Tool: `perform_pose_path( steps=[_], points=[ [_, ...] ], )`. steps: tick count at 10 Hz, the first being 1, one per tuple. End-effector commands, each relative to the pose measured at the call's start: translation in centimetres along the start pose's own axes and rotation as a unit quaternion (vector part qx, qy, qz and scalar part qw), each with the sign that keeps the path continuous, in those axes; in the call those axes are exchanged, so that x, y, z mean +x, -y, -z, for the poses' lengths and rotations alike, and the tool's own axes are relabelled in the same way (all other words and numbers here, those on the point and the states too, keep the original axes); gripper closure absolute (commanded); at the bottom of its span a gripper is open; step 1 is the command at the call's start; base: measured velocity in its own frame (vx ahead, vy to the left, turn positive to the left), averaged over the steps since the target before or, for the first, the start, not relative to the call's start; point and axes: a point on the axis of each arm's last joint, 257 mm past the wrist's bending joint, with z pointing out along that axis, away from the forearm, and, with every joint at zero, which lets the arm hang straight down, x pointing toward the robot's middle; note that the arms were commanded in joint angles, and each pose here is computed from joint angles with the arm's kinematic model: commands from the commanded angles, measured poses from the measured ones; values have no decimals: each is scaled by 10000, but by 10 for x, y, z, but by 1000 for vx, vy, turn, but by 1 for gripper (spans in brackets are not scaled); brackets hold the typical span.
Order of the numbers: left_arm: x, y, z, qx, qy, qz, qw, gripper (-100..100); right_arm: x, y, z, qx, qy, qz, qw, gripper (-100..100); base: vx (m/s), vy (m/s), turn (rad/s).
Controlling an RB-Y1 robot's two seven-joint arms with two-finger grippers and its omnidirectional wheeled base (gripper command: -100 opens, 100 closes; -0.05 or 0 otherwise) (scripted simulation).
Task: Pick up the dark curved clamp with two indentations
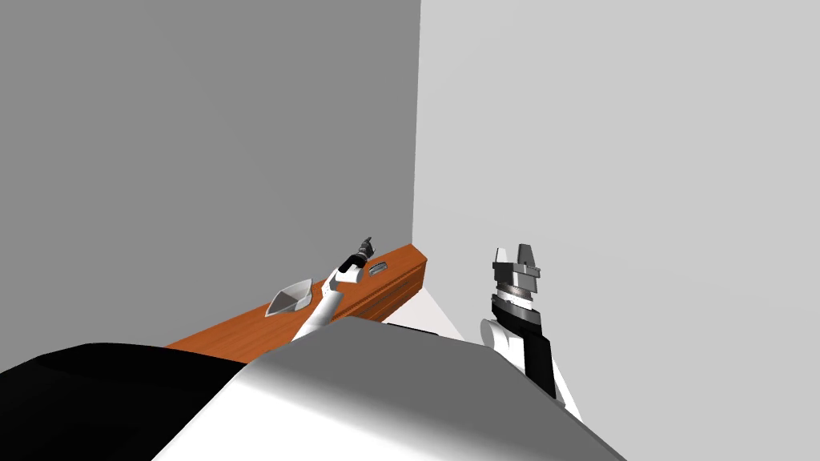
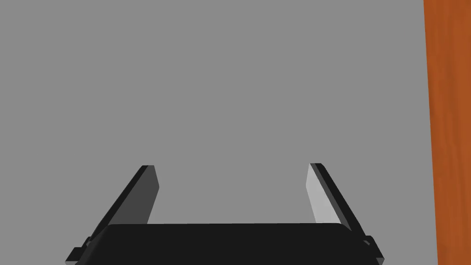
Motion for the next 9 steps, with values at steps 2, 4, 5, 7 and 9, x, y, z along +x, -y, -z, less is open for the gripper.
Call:
perform_pose_path(
  steps=[2, 4, 5, 7, 9],
  points=[
    [-14, -17, -9, -380, 134, 124, 9991, -100, 0, 0, 0, 0, 0, 0, 10000, 0, 7, -8, -40],
    [-28, -33, -15, -669, 261, 236, 9971, -100, 0, 0, 0, 0, 0, 0, 10000, 0, 15, -14, -82],
    [-30, -40, -15, -779, 292, 240, 9962, -100, 0, 0, 0, 0, 0, 0, 10000, 0, 18, -14, -54],
    [-45, -59, -18, -1113, 441, 360, 9922, -100, 0, 0, 0, 0, 0, 0, 10000, 0, 22, -14, -71],
    [-61, -77, -19, -1444, 601, 488, 9865, -100, 0, 0, 0, 0, 0, 0, 10000, 0, 22, -19, -81]
  ],
)
